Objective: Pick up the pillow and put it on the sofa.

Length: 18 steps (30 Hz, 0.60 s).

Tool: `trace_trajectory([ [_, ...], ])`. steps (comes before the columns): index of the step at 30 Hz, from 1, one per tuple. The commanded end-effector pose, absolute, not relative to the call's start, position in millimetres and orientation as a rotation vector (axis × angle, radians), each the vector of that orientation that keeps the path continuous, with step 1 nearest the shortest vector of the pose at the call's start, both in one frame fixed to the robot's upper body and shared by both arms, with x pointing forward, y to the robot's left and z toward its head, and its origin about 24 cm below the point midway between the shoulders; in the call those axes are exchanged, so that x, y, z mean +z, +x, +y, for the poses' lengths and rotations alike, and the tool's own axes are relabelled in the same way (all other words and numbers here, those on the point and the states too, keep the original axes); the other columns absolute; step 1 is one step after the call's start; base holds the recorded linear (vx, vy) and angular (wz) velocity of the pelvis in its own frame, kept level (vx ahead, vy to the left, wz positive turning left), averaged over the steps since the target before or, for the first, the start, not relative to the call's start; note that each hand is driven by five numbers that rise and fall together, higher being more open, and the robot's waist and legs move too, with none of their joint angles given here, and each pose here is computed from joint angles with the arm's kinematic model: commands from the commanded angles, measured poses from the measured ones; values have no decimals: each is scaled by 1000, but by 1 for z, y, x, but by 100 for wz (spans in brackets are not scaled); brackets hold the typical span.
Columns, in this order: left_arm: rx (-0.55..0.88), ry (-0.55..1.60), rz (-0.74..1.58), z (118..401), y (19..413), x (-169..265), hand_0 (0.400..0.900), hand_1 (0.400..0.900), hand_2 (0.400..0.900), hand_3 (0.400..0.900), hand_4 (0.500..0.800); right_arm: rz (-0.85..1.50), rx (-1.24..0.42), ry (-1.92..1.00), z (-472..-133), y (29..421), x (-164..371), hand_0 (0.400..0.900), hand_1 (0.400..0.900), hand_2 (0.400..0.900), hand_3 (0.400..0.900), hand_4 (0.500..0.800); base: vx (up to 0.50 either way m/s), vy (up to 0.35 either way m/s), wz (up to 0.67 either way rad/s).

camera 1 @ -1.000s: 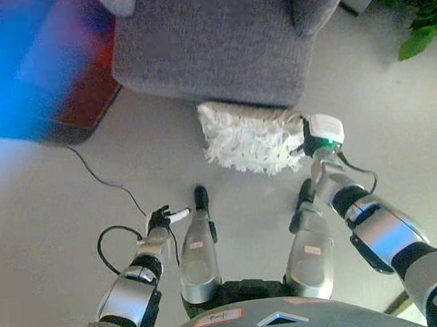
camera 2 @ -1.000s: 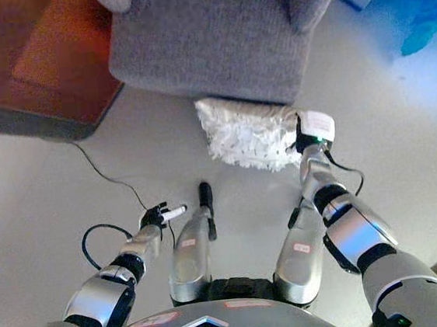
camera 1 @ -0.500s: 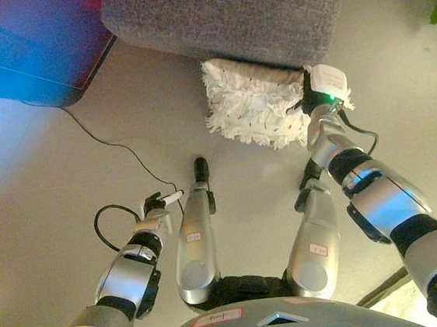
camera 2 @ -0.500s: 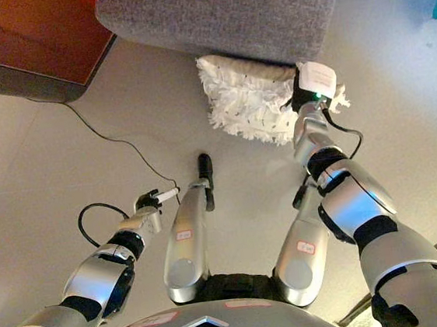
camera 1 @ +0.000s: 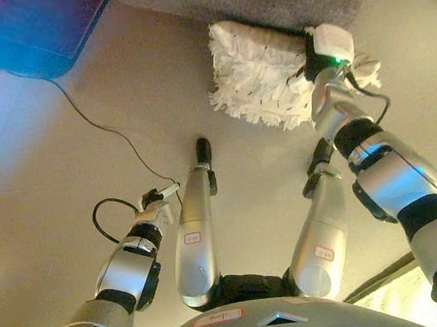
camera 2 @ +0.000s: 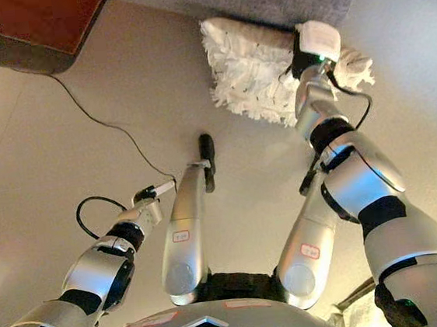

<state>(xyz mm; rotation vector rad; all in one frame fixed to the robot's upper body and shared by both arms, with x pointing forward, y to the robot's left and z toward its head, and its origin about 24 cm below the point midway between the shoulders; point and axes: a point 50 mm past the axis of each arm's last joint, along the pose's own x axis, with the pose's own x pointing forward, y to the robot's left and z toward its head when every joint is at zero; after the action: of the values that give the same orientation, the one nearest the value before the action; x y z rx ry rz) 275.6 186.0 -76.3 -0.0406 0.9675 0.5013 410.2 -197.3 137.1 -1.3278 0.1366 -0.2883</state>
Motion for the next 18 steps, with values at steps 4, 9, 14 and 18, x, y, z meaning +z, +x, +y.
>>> trace_trajectory([
  [4,629,-39,990,218,262,-80,900,900,900,900,800,-28,-389,-1344,-199,422,211,900,900,900,900,800,-28,14,0],
  [9,646,-94,947,218,268,-75,900,900,900,900,800,-22,-372,-1356,-198,425,231,900,900,900,900,800,-57,14,8],
  [14,643,-93,910,228,273,-69,900,900,900,900,800,9,-303,-1313,-198,427,245,900,900,900,900,800,-58,-37,11],
  [18,649,-88,878,237,274,-66,900,900,900,900,800,6,-259,-1301,-195,428,251,900,900,900,900,800,-37,-45,4],
])
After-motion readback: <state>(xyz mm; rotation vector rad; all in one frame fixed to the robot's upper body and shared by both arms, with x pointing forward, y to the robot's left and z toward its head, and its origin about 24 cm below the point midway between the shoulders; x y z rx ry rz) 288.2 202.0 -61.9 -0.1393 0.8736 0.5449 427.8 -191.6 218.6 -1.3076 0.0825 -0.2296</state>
